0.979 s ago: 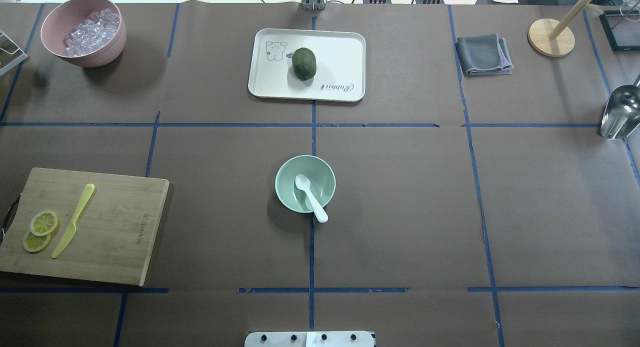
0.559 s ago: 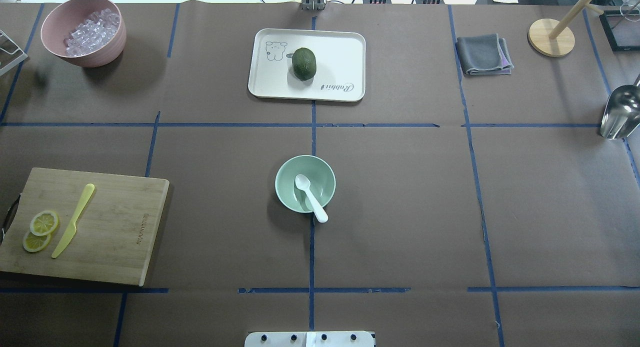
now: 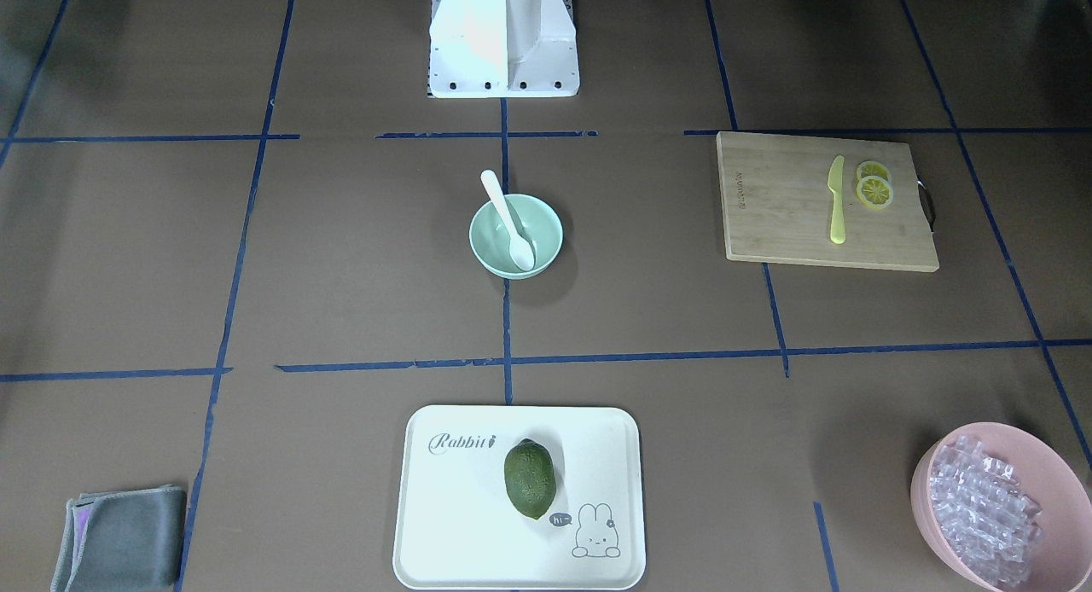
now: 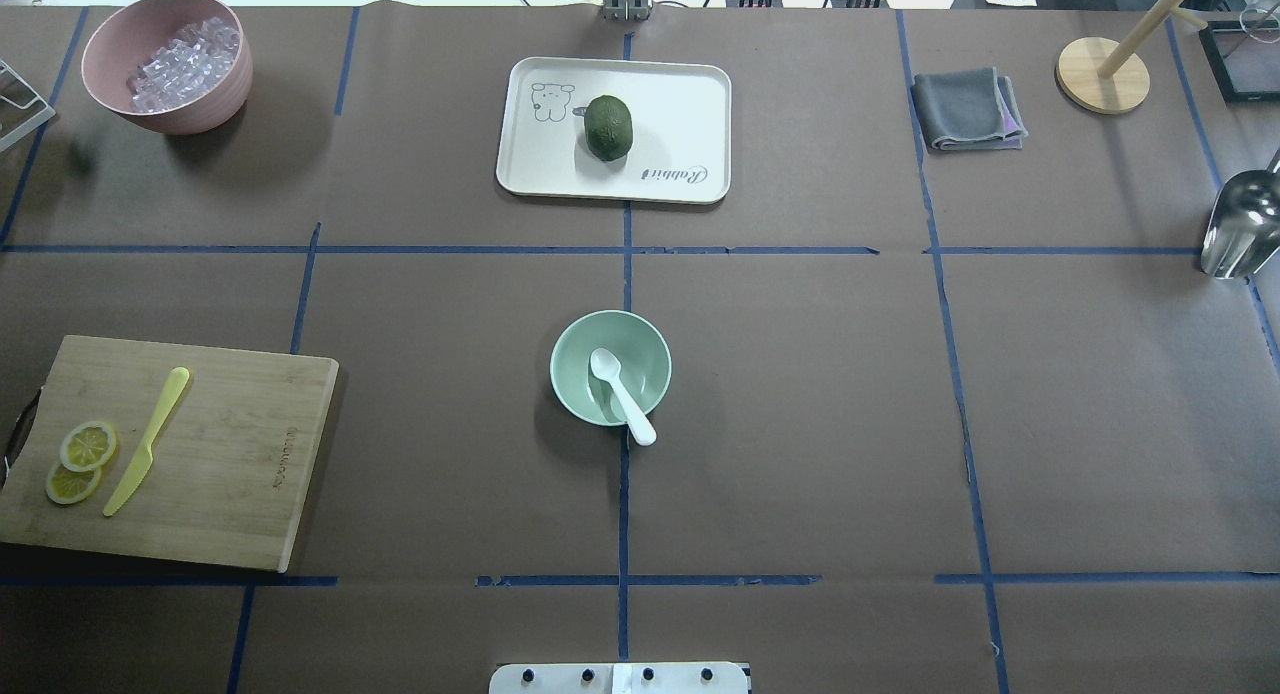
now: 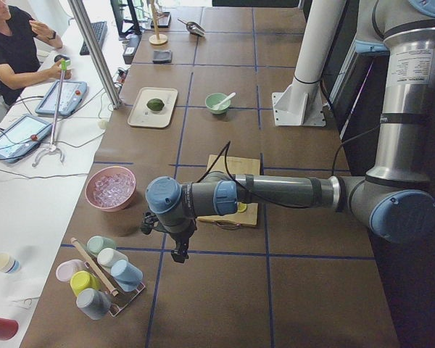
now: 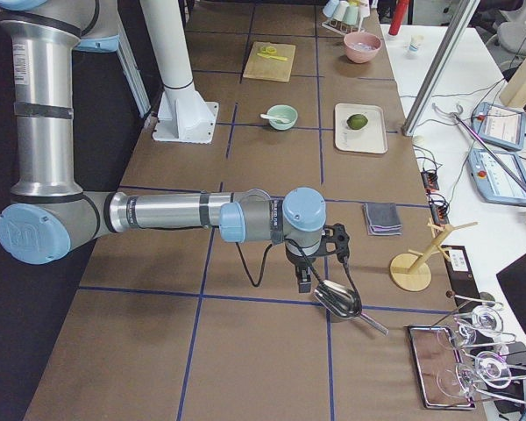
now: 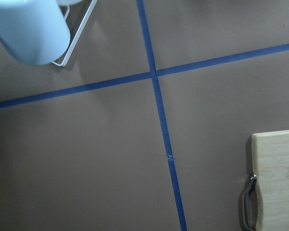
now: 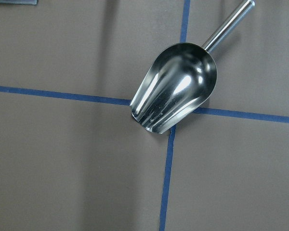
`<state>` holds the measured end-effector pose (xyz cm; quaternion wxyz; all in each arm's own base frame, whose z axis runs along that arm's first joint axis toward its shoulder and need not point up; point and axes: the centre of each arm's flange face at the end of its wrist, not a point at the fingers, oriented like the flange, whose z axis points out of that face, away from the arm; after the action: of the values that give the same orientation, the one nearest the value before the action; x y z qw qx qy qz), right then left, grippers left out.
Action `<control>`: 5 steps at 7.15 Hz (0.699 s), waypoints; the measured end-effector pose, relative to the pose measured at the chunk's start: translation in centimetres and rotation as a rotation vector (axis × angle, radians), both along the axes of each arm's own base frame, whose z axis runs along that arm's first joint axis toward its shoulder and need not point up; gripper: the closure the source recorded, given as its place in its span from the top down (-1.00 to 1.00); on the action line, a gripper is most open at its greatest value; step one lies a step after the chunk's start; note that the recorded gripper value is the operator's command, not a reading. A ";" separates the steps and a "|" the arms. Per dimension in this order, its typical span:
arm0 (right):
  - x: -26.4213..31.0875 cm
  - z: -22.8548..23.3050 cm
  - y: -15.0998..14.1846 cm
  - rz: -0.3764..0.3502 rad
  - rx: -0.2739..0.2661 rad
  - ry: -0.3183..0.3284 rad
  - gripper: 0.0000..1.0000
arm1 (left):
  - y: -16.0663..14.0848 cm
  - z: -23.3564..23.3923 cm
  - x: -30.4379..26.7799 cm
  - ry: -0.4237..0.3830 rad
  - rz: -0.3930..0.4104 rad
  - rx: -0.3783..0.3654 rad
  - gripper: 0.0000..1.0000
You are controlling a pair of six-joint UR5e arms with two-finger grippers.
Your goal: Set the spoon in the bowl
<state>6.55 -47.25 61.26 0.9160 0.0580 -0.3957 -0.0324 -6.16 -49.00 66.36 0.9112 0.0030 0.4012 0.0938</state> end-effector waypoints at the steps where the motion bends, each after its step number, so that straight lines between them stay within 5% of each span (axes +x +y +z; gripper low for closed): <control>1: 0.0 0.1 0.2 0.000 -0.003 0.001 1.00 | 0.3 0.4 0.0 0.004 -0.007 -0.003 1.00; 5: 0.1 0.1 0.2 0.000 0.000 0.004 1.00 | 0.0 0.0 -0.2 0.001 -0.025 -0.003 1.00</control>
<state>6.65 -47.07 61.41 0.9168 0.0579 -0.3938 -0.0323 -6.35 -49.00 66.34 0.9120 0.0067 0.4019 0.0816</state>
